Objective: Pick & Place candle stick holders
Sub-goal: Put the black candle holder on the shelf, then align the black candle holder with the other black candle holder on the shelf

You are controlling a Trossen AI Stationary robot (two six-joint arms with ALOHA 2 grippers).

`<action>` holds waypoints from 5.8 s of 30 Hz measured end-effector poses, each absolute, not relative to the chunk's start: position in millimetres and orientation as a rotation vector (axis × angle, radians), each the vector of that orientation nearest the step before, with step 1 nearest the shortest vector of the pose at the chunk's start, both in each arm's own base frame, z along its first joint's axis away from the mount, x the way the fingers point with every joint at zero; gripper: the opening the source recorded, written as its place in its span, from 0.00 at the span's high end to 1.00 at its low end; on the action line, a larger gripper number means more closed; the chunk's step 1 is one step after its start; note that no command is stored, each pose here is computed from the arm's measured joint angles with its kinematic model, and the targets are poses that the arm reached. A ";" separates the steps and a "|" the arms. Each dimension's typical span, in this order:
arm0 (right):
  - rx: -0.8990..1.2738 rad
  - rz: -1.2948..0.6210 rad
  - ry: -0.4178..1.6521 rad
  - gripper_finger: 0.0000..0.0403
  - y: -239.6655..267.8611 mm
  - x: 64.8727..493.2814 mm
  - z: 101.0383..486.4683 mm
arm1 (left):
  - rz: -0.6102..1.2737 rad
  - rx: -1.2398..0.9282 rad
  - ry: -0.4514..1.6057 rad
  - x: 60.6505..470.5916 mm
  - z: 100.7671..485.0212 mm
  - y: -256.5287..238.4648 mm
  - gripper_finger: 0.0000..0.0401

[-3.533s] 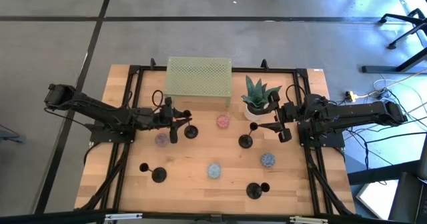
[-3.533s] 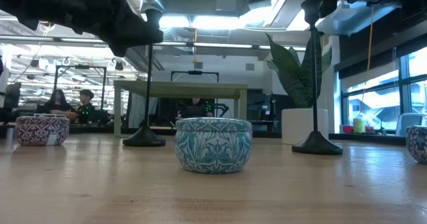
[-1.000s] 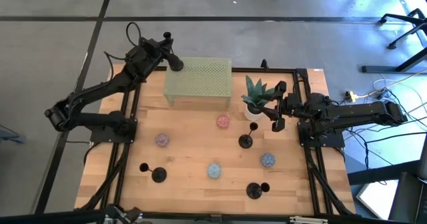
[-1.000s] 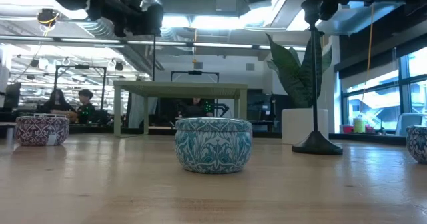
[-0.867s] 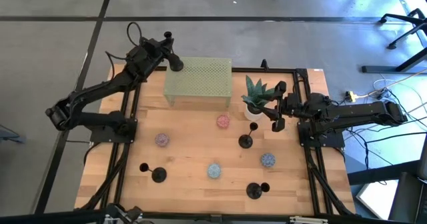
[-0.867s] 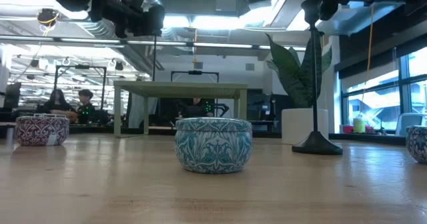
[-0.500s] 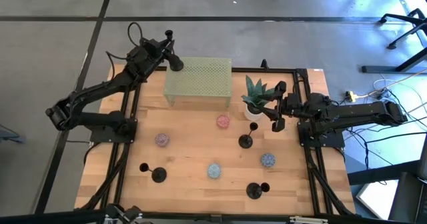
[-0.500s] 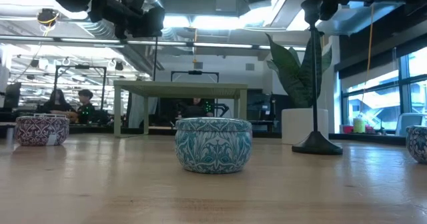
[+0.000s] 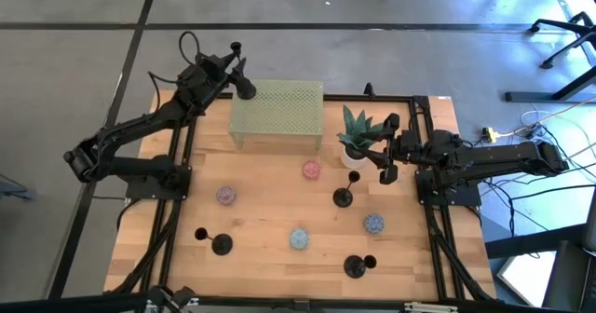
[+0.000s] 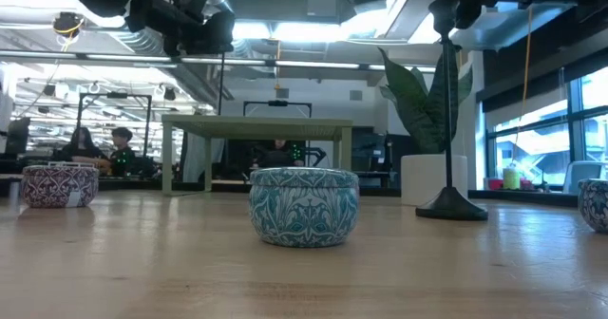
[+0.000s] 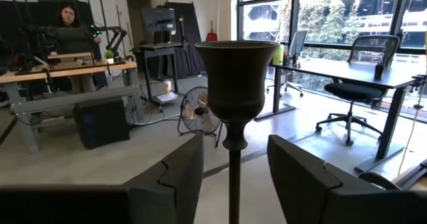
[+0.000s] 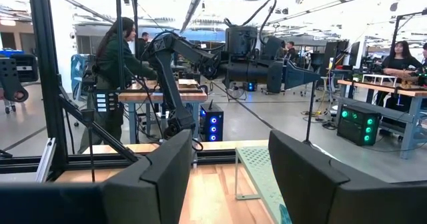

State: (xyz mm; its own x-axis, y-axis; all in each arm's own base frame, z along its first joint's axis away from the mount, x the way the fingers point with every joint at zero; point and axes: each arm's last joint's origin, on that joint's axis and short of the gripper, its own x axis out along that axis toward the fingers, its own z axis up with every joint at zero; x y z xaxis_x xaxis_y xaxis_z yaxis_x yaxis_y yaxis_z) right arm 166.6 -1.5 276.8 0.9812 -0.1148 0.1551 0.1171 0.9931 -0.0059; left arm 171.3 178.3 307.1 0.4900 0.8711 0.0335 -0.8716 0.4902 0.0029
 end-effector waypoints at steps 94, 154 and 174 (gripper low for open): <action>0.121 0.227 -0.019 0.71 8.8 193.3 282.3 | -0.114 -0.073 0.092 140.4 331.7 40.5 0.54; 0.014 -0.304 0.035 0.71 -216.1 408.0 374.7 | -0.114 -0.059 0.045 145.8 335.8 42.6 0.54; 0.012 -0.303 0.032 0.68 -220.9 417.0 361.8 | -0.114 -0.051 0.045 145.8 335.8 42.6 0.54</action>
State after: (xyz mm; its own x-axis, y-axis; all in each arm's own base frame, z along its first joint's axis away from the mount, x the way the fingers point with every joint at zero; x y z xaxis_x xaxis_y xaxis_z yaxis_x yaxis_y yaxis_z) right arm 417.0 -220.9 361.8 0.9538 -0.2984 -0.0336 0.2988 0.9543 0.0065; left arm 145.8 42.6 335.8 0.9925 -0.1150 -0.0416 0.1127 0.9922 -0.0535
